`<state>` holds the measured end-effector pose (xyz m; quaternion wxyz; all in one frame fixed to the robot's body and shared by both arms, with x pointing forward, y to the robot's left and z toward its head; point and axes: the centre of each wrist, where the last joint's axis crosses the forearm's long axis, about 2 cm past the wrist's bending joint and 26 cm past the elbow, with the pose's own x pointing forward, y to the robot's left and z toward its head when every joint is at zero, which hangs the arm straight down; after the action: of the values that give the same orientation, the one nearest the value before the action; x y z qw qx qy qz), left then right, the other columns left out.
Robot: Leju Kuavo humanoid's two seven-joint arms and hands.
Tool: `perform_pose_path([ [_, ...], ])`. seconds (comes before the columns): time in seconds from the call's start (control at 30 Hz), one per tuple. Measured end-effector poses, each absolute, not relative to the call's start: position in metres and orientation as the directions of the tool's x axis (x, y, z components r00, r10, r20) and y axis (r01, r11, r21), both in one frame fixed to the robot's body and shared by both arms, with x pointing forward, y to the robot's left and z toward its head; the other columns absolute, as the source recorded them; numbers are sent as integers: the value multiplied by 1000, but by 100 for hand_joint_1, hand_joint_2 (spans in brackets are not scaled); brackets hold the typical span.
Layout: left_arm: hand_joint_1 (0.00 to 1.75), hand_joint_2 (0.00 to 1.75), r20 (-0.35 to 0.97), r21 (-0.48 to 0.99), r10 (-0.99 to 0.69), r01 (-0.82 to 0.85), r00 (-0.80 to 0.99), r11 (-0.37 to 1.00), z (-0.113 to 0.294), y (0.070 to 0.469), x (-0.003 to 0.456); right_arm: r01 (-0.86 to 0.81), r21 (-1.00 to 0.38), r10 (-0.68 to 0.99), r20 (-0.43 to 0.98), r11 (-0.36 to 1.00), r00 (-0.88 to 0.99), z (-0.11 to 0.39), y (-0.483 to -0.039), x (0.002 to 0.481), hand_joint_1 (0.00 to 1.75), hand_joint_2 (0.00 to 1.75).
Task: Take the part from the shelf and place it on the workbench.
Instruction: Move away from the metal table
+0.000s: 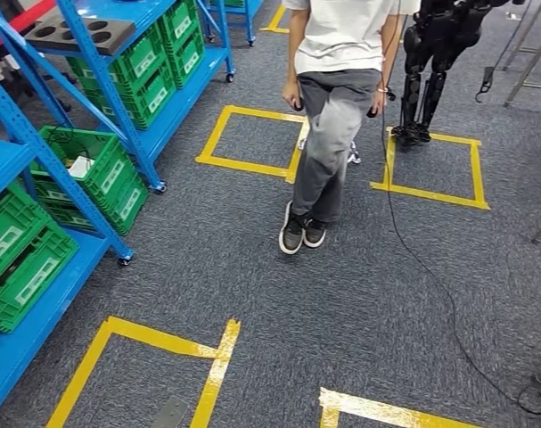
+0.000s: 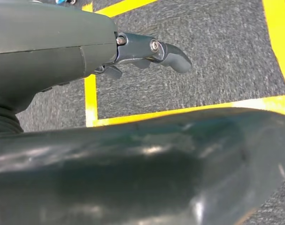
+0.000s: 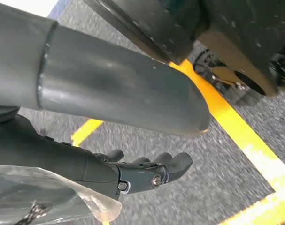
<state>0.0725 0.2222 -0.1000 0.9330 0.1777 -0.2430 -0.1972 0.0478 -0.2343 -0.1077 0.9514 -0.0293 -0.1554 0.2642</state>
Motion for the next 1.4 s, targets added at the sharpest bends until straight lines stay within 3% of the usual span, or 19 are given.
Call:
perform_pose_path([
  [0.9, 0, 0, 379, 429, -452, 279, 808, 859, -100, 222, 70, -537, -120, 547, 286, 835, 787, -108, -233, 45, 0, 0],
  [1.4, 0, 0, 383, 429, -459, 286, 802, 857, -100, 221, 71, -559, -33, 542, 300, 829, 785, -108, -231, 41, 0, 0],
])
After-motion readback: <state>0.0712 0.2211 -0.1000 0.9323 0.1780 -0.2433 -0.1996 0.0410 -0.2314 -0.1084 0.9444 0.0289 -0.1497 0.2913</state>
